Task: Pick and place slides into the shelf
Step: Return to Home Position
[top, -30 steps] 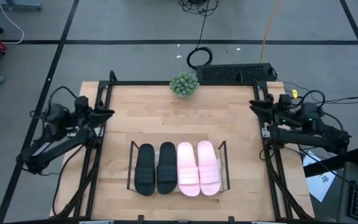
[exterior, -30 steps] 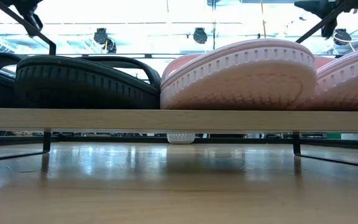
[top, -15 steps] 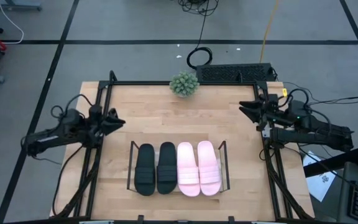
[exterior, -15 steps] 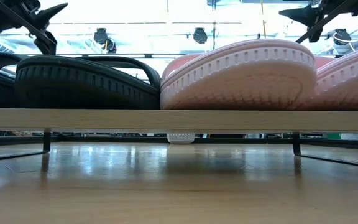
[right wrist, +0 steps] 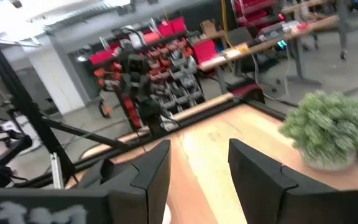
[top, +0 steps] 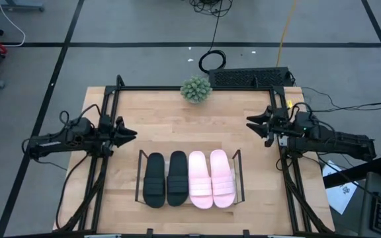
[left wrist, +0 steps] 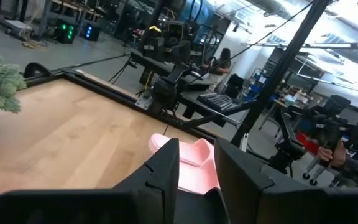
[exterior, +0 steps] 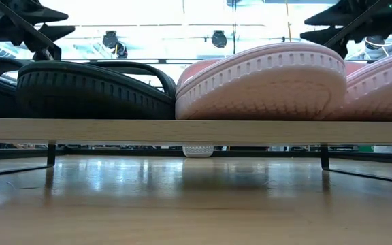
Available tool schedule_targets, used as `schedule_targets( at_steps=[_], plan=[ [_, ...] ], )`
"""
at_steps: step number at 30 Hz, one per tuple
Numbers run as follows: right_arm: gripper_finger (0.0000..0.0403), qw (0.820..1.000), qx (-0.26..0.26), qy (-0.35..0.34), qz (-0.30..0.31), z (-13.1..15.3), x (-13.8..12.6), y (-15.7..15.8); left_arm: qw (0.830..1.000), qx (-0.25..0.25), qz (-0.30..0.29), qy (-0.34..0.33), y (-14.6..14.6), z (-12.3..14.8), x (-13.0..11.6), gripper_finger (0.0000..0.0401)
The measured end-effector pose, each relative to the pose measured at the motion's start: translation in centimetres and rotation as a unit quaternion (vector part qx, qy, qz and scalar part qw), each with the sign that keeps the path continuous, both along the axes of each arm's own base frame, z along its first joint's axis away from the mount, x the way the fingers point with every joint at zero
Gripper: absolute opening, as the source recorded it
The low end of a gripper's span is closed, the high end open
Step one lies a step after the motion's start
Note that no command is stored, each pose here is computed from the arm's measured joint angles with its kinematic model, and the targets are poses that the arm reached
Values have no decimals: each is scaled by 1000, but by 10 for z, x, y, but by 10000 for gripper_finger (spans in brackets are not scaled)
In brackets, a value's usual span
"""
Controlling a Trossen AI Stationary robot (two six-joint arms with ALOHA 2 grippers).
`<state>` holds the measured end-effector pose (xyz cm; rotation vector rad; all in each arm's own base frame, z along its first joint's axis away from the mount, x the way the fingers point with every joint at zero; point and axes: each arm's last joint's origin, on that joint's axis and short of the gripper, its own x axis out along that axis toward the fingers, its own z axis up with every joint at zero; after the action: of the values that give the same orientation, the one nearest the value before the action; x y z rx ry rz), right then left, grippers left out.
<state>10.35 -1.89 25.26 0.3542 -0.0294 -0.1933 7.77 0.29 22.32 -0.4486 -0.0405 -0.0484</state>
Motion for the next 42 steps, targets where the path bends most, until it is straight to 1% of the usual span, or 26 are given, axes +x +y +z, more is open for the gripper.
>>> schedule_targets(
  at_steps=[3, 5, 8, 10, 12, 14, 18, 20, 22, 26, 29, 33, 35, 37, 42],
  plan=[
    [153, 999, -16, -23, 16, -10, 3, 0, 1000, 3, -2, 11, 0, -2, 0, 104],
    [153, 999, -16, -21, 24, -18, 3, 1, 1000, 6, -2, 22, 0, -4, 0, 104],
    [153, 1000, -4, -13, 22, -30, 1, 1, 1000, 12, -3, 28, 0, -6, 0, 104],
    [153, 1000, -4, -14, 15, -33, -1, 1, 999, 14, -5, 32, 0, -6, 0, 104],
    [153, 1000, -3, -5, 9, -35, -5, 1, 999, 13, -5, 51, 0, -6, -2, 104],
    [153, 1000, -1, 0, 7, -37, -9, 2, 998, 17, -5, 62, -1, -2, -6, 104],
    [153, 1000, 4, 6, 7, -40, -17, 3, 997, 47, 9, 54, 0, 11, -13, 104],
    [153, 1000, 0, 6, 7, -41, -20, 4, 997, 52, 19, 52, 0, 13, -13, 104],
    [153, 1000, -9, 1, 6, -40, -22, 4, 997, 49, 18, 61, 0, 9, -12, 104],
    [153, 999, -6, 31, 6, -46, -22, 4, 996, 39, 18, 83, 1, -8, -5, 104],
    [153, 999, -7, 38, -2, -47, -23, 4, 996, 48, 18, 71, 1, -11, -2, 104],
    [153, 999, -15, 42, -6, -50, -21, 3, 995, 56, 14, 79, 1, -16, 0, 104],
    [153, 999, -20, 37, -6, -56, -19, 3, 995, 54, 10, 88, 0, -22, 2, 104],
    [153, 999, -24, 25, -6, -64, -15, 2, 995, 55, 8, 84, 0, -25, 3, 104],
    [153, 1000, -10, 24, -4, -85, -8, 1, 995, 67, 10, 74, -1, -24, 4, 104]
  ],
)
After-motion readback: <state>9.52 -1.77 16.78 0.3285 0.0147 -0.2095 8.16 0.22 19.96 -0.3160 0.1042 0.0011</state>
